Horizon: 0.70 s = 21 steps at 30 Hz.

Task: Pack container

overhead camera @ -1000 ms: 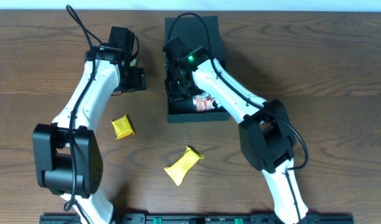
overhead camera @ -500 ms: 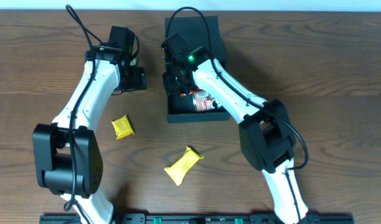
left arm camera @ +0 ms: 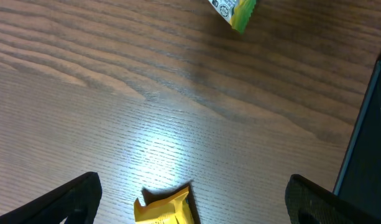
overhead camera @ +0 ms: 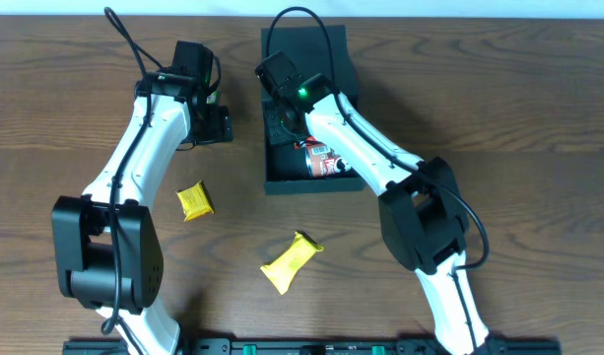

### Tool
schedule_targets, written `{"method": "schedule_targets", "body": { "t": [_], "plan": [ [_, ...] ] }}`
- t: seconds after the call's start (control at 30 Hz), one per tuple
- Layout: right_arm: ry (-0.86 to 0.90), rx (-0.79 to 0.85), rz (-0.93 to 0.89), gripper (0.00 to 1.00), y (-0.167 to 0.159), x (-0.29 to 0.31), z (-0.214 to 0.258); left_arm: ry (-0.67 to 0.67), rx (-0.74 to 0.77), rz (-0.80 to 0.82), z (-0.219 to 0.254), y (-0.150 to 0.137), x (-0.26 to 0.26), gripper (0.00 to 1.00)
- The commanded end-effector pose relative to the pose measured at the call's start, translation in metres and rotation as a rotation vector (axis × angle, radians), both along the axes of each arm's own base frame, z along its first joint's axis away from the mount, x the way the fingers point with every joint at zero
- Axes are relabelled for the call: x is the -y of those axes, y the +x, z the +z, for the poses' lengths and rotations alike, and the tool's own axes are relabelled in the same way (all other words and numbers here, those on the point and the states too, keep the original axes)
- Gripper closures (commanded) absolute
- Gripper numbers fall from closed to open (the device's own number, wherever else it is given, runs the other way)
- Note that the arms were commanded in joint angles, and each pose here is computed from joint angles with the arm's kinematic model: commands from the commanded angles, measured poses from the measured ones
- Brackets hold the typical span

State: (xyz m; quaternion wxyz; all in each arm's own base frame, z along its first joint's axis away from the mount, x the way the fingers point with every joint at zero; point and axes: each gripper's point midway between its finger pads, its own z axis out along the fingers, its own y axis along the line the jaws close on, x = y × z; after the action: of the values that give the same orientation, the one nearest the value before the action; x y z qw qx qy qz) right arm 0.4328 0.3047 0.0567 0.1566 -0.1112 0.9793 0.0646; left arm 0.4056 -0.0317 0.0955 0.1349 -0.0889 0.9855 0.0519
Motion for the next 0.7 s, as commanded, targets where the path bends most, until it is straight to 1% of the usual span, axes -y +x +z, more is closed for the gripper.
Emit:
{"method": "schedule_targets", "body": {
  "t": [0.0, 0.43, 0.67],
  "plan": [
    [-0.025, 0.055, -0.053, 0.98, 0.012, 0.008, 0.011, -0.013, 0.044, 0.012, 0.015, 0.005, 0.000, 0.05],
    [-0.125, 0.142, -0.188, 0.98, 0.027, 0.034, 0.016, -0.015, 0.049, 0.013, 0.015, 0.006, 0.001, 0.05],
    [-0.141, 0.173, -0.268, 0.98, 0.033, 0.043, 0.019, -0.018, 0.050, 0.023, 0.015, 0.006, 0.001, 0.05]
  ]
}}
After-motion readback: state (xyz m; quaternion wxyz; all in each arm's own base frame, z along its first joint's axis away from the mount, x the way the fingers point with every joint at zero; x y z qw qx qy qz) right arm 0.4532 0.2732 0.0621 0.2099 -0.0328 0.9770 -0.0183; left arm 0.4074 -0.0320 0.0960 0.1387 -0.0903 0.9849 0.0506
